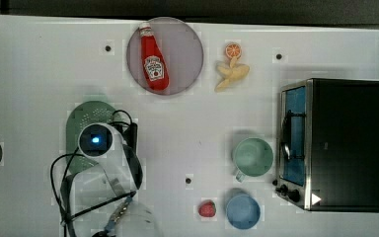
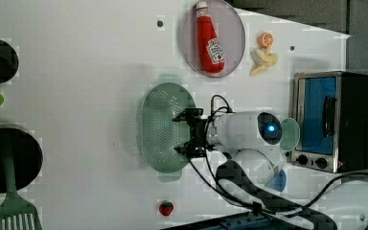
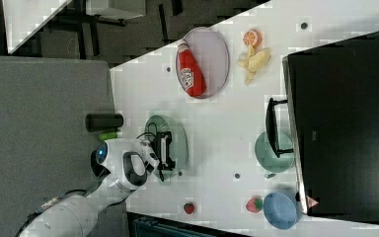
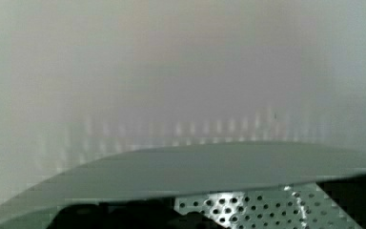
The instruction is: Drag strainer left to right.
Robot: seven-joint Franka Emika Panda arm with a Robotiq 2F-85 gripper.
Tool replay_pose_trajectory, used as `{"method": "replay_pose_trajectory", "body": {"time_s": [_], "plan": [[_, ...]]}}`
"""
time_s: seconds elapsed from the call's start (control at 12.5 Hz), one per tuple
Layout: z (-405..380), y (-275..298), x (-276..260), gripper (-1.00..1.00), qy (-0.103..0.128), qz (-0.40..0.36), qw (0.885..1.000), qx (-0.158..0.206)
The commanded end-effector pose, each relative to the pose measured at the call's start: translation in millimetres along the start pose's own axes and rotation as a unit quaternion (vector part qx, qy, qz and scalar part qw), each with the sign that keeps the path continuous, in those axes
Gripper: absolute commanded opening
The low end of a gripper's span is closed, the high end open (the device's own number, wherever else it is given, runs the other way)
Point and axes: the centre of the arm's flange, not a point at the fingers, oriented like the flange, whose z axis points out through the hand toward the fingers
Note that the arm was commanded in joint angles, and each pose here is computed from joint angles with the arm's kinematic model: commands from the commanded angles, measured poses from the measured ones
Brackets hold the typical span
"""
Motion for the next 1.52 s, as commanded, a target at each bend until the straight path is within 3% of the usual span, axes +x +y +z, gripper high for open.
{"method": "replay_pose_trajectory", "body": {"time_s": [0.08,1.12,1.52], "plan": [[-21.6,-17.6,40.8,1.00,0.004,0.021,1.000,0.021],[-35.4,-38.5,203.2,1.00,0.042,-0.036,0.998,0.026],[-41.0,-39.6,257.0,1.00,0.057,-0.010,0.998,0.029]]}}
